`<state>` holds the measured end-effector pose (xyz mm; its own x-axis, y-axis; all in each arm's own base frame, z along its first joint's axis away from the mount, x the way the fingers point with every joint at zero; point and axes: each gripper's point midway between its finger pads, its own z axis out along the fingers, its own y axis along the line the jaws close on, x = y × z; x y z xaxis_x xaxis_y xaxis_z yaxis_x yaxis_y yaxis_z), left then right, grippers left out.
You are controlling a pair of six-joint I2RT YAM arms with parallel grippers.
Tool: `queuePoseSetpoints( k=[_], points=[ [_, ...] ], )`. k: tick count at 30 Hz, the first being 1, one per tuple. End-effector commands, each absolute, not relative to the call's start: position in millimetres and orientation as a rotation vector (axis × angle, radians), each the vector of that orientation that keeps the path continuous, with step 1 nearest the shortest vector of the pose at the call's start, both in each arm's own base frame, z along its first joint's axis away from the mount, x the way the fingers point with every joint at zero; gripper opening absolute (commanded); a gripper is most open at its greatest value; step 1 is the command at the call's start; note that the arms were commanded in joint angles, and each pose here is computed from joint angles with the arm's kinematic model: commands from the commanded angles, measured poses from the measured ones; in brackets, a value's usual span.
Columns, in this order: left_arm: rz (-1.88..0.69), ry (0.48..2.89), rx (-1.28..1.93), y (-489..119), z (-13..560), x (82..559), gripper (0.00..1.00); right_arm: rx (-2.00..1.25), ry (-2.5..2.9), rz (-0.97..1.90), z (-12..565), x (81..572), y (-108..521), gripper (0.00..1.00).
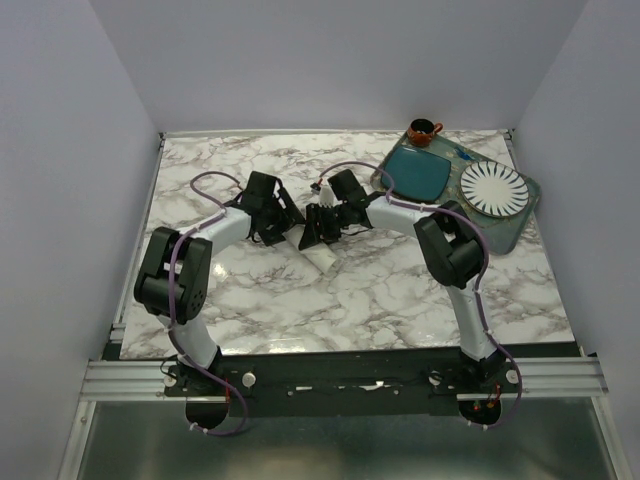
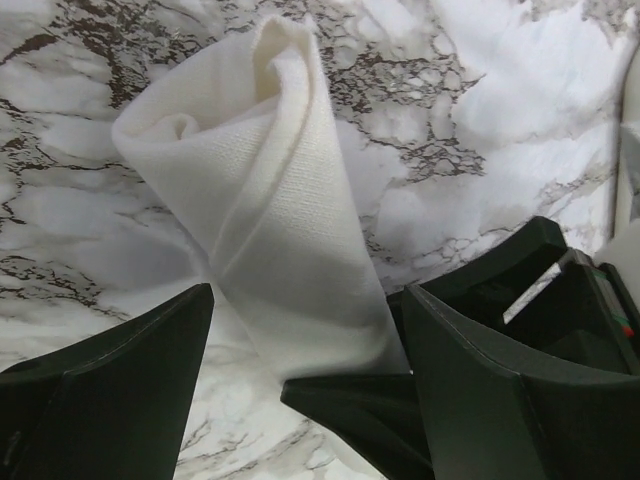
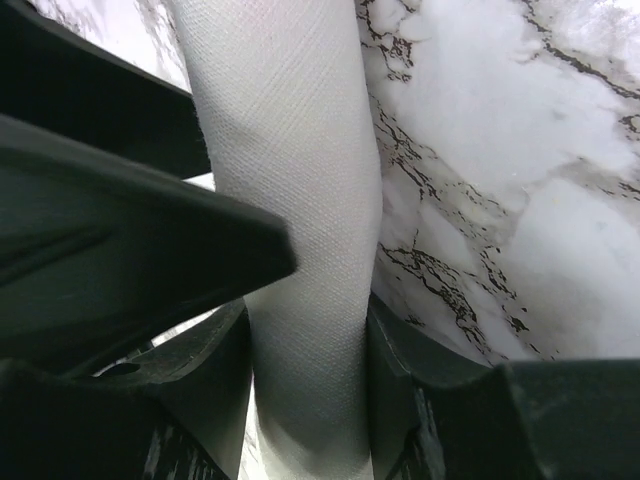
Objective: Fold the napkin, place the utensils inside, and roll it up
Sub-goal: Roll the napkin with the utensil
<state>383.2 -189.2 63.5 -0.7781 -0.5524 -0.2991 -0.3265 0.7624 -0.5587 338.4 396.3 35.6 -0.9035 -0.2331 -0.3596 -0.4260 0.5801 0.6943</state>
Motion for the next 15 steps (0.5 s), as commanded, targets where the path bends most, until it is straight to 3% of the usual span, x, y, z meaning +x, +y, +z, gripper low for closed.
queuePoseSetpoints(
  k=[1, 11, 15],
  points=[
    [-0.649, 2.53, -0.711, -190.1, 40.2, 386.3, 0.83, -0.522, 2.632, 1.225, 21.7, 335.7, 392.3, 0.53],
    [-0.598, 2.552, -0.745, -185.1, 22.3, 385.0, 0.73, -0.584, 2.612, 1.048, 28.9, 345.5, 378.6, 0.65],
    [-0.602, 2.556, -0.746, -186.1, 21.0, 385.1, 0.72, -0.659, 2.553, 0.854, 44.3, 353.6, 371.3, 0.77]
  ],
)
